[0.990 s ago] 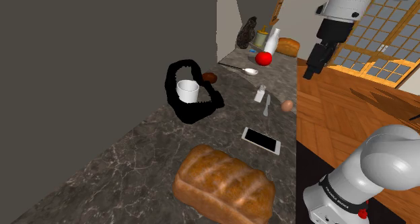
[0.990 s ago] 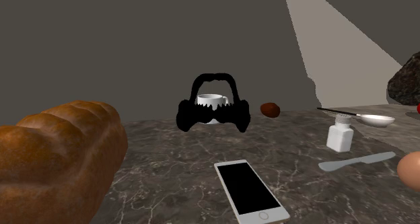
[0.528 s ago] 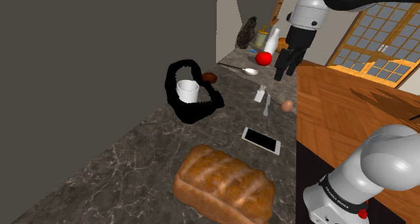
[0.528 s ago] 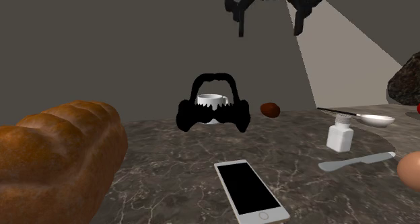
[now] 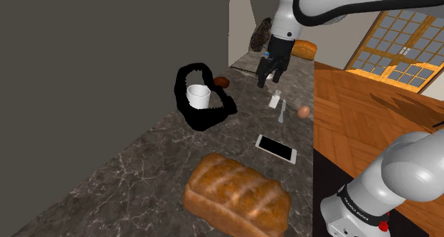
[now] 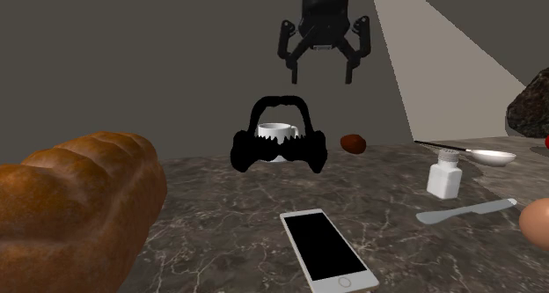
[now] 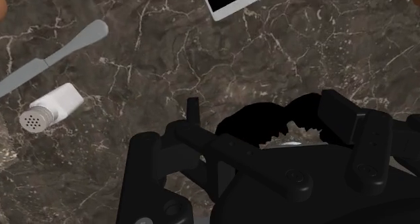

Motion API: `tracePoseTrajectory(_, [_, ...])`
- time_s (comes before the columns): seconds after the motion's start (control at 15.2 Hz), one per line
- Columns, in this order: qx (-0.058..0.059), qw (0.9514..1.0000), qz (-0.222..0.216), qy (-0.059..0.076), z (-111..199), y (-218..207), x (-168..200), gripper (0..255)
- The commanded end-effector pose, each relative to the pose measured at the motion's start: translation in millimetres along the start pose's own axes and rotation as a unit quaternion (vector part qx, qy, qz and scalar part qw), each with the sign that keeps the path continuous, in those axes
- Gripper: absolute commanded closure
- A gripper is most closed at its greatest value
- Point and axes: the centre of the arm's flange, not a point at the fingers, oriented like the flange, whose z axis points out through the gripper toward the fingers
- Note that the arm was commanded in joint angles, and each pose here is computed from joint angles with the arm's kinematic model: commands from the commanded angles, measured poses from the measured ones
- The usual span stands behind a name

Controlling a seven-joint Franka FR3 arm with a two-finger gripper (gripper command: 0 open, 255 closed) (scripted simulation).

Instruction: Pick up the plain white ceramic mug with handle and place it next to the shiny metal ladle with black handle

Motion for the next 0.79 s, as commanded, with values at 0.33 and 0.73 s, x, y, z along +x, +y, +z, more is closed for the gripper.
tracePoseTrajectory(0.33, [0.002,0.9999,0.007,0.008,35,-29,79,0])
tracePoseTrajectory(0.73, [0.003,0.9998,0.013,0.015,65,-54,146,0])
